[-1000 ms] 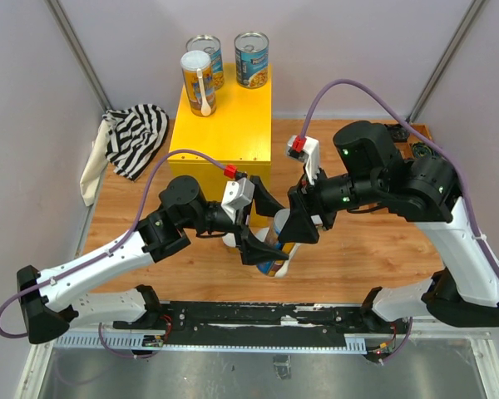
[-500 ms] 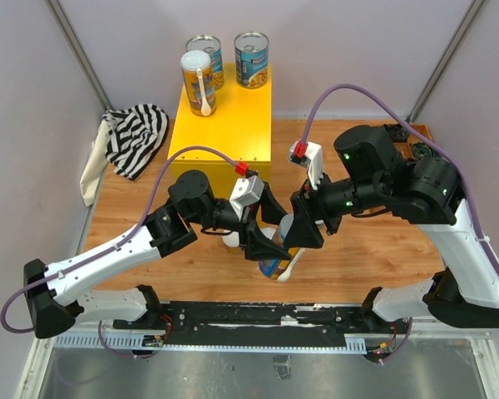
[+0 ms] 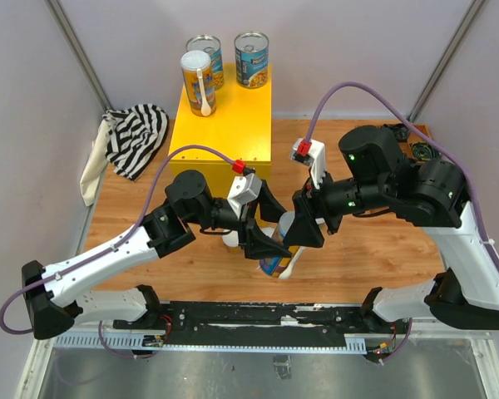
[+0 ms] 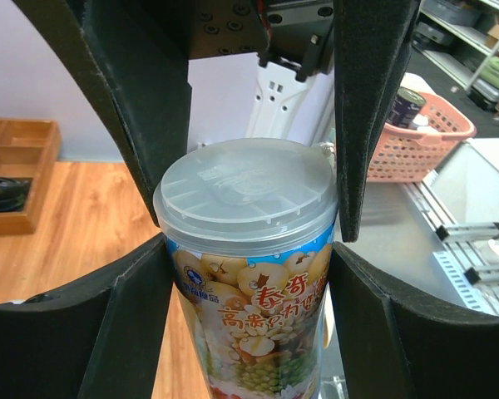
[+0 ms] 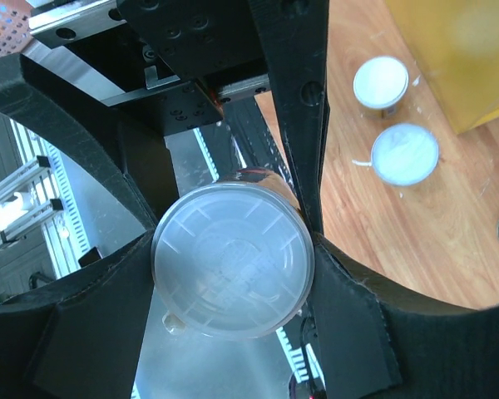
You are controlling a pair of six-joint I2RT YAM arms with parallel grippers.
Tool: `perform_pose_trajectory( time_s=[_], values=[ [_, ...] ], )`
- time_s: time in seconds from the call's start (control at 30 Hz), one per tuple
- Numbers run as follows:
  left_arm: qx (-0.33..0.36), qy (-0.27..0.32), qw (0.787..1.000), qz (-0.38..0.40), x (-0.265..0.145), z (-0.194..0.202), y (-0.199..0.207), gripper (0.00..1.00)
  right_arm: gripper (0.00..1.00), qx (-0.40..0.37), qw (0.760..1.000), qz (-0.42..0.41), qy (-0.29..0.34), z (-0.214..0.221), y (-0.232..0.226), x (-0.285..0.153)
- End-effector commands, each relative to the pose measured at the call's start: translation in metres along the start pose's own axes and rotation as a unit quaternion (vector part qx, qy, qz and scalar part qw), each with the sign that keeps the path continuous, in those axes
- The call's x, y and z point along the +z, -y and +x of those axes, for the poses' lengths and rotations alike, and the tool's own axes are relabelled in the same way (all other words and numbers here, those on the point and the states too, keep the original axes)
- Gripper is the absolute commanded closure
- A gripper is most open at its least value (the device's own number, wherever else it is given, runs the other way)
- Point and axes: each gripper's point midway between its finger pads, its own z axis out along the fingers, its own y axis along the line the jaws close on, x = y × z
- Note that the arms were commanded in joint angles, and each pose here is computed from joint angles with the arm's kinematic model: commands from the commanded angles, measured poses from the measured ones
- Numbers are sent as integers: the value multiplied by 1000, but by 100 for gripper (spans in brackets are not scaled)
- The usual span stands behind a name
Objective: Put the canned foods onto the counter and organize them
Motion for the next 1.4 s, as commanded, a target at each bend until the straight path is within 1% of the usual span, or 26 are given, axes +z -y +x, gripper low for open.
perform_pose_trajectory(
  time_s=[0.0,0.07,0.13,0.17,0.23,0.3,0.4,0.43,0.47,0.77,1.0,1.13,1.27,1.37],
  values=[
    [61,67,995,-28,-11,-46,10,100,53,-39,996,-4,74,-26,-10,-13],
    [71,83,993,-46,-15,-56,8,100,50,-38,997,-6,74,-26,-10,-13],
    [79,95,991,-59,-18,-63,6,100,39,-38,996,-6,76,-26,-10,-13],
    [84,102,989,-64,-19,-67,6,100,36,-39,996,-7,78,-27,-11,-13],
    [90,111,987,-70,-22,-73,6,100,33,-38,996,-8,80,-28,-11,-14],
    [93,116,986,-73,-23,-76,7,100,26,-39,996,-8,83,-28,-12,-14],
    [94,119,985,-77,-24,-78,6,100,21,-39,995,-9,87,-29,-13,-16],
    [93,118,986,-78,-24,-77,6,100,14,-39,995,-9,89,-29,-13,-17],
    [92,118,986,-79,-24,-76,5,100,1,-39,995,-8,90,-30,-13,-17],
    [98,133,981,-102,-30,-84,2,100,1,-41,993,11,112,-32,-9,-26],
    [114,156,968,-163,-44,-106,-9,100,2,-32,987,71,141,-33,10,-38],
    [124,182,950,-220,-59,-128,-19,100,2,-17,977,135,163,-33,31,-50],
    [137,218,922,-290,-82,-149,-32,100,2,-1,963,191,188,-31,50,-63],
    [153,239,903,-323,-95,-165,-36,100,2,9,952,226,207,-29,61,-73]
  ],
)
